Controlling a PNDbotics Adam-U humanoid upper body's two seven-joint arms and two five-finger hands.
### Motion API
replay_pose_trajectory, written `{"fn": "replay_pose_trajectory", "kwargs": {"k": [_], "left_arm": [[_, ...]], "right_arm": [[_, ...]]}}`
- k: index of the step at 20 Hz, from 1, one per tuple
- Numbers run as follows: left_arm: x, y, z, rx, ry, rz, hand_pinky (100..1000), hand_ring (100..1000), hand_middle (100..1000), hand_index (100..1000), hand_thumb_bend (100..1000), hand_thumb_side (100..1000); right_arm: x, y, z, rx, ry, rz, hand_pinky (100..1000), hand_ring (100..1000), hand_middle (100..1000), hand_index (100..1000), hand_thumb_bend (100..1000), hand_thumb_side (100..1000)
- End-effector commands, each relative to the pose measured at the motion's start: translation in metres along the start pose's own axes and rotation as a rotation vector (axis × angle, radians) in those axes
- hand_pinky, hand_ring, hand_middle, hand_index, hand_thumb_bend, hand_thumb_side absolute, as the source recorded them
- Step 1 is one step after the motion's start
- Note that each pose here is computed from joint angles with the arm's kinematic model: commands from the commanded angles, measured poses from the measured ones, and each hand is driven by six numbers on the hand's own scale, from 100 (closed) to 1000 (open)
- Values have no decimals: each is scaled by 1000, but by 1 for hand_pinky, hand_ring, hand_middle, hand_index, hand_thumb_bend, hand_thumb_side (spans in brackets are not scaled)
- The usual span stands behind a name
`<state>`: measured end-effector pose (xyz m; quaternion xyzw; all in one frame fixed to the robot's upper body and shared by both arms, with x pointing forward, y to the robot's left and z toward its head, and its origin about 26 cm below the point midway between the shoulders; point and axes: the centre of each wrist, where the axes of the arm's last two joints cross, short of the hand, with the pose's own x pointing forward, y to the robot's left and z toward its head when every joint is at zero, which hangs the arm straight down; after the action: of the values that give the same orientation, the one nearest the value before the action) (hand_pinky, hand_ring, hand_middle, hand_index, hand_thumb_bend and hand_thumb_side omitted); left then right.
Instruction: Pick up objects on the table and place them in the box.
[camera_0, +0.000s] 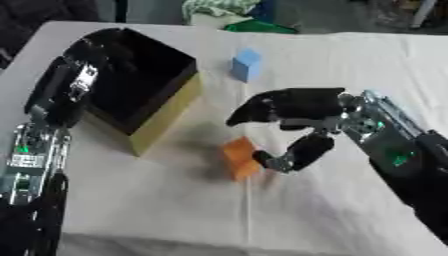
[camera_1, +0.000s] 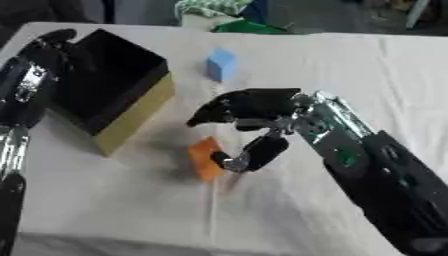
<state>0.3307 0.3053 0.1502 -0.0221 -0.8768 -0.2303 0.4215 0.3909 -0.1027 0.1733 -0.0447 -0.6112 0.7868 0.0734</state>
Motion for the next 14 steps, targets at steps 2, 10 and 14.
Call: {"fn": "replay_pose_trajectory", "kwargs": {"k": [2,10,14], "left_arm": [[7,4,-6,-16,-23,-23,724,621,633,881,100,726],[8,4,-7,-21,-27,-23,725,622,634,882,100,726],[8,4,-7,-21,-29,-22,725,622,634,882,100,726]], "right_arm": [[-2,-2,1,133,-95,96,957,917,888,995,100,701],[-3,10,-2,154,-96,80,960,911,884,997,100,741],[-5,20,-5,168,-93,59,961,907,880,997,100,764]]}}
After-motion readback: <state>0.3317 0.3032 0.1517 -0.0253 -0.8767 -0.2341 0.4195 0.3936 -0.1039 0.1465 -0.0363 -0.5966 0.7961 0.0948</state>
